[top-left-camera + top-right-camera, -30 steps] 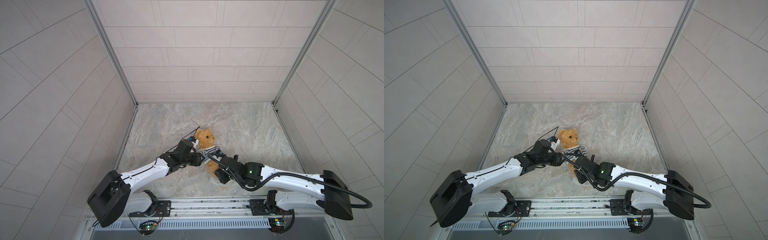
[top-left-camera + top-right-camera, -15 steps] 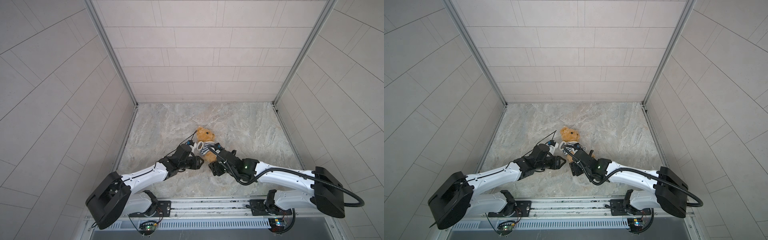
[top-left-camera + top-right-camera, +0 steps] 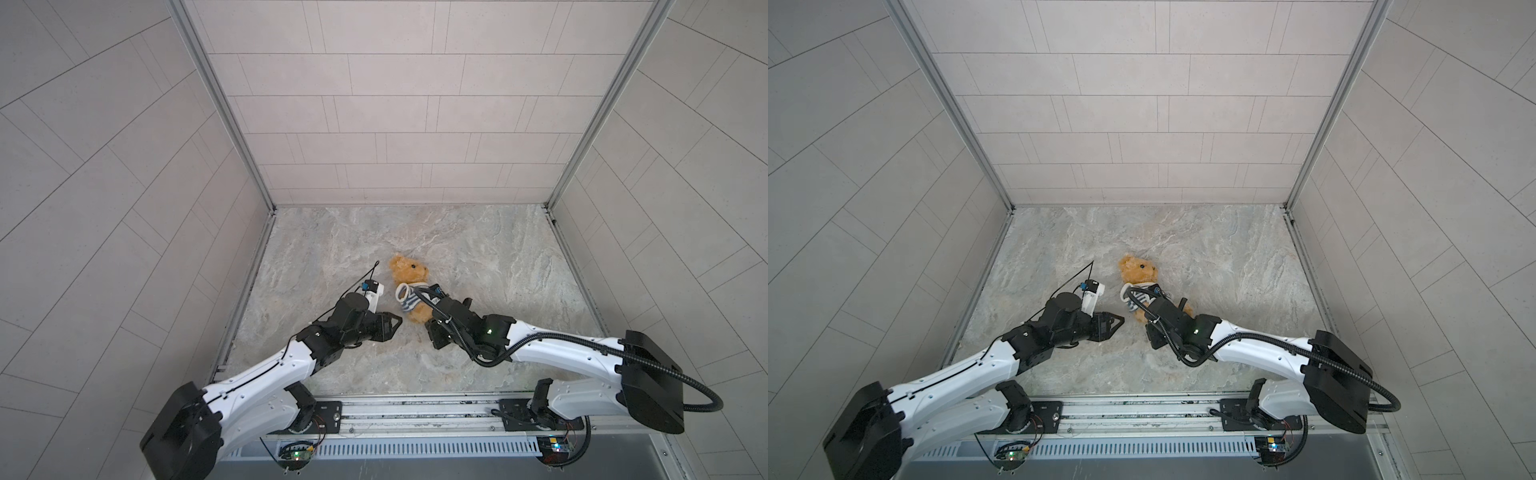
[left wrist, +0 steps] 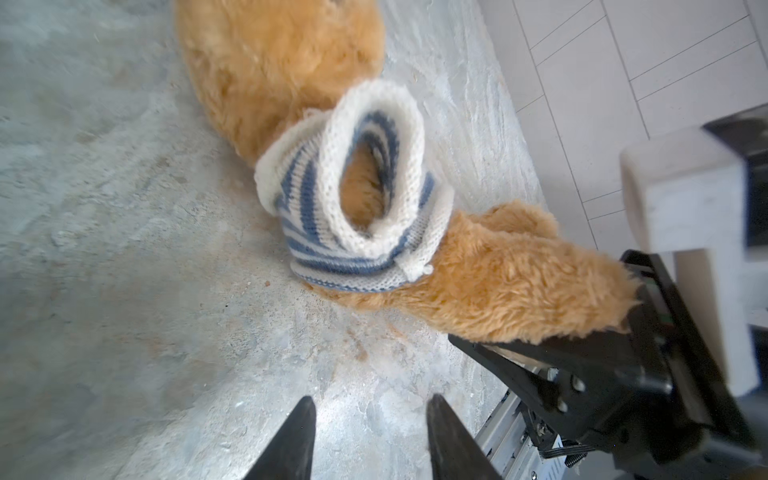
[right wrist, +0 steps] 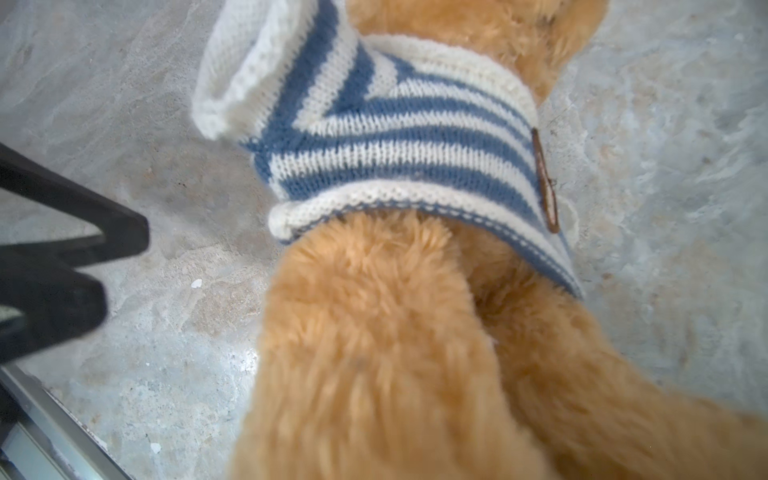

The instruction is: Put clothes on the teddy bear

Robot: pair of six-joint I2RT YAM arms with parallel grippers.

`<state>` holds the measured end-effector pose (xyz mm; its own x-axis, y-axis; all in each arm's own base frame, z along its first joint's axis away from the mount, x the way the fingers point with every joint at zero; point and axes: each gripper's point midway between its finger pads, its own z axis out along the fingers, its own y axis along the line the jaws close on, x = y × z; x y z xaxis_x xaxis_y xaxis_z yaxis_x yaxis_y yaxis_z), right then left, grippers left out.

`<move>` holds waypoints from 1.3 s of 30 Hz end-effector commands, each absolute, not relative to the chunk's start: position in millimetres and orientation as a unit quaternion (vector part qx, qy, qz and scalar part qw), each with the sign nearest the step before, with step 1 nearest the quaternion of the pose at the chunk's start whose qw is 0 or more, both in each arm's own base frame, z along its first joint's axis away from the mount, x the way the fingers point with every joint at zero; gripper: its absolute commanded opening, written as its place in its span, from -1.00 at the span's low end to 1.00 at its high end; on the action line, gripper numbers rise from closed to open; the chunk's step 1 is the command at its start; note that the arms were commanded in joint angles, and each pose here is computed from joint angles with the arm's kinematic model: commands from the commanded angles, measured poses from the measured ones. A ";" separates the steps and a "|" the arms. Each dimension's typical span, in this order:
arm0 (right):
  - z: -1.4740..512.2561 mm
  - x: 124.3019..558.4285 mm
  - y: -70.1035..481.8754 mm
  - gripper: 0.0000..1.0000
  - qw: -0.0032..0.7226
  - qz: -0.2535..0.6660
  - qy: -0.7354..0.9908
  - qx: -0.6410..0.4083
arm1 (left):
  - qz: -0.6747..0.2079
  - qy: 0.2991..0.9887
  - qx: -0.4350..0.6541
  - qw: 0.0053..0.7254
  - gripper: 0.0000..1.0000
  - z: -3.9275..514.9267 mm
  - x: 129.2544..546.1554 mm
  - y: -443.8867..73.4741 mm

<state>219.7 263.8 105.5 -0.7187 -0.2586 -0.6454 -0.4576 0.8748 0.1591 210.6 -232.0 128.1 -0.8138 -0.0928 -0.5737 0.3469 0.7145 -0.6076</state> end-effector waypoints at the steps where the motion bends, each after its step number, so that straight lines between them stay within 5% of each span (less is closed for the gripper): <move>1: 119.6 218.2 260.6 -0.68 0.344 0.140 0.901 -0.225 | -0.362 0.876 0.061 0.313 -0.09 145.0 212.1 -220.4; 5: 127.1 203.9 262.7 -0.99 0.360 0.107 0.882 -0.286 | -0.392 0.861 0.064 0.316 -0.32 173.1 212.0 -229.4; 16: 114.2 179.5 256.1 -1.00 0.348 0.070 0.873 -0.334 | -0.390 0.878 0.069 0.270 -0.77 149.3 206.2 -242.9; 39: 104.6 165.9 275.1 -1.00 0.346 0.071 0.865 -0.358 | -0.335 0.909 0.053 0.244 -0.89 99.9 196.5 -224.8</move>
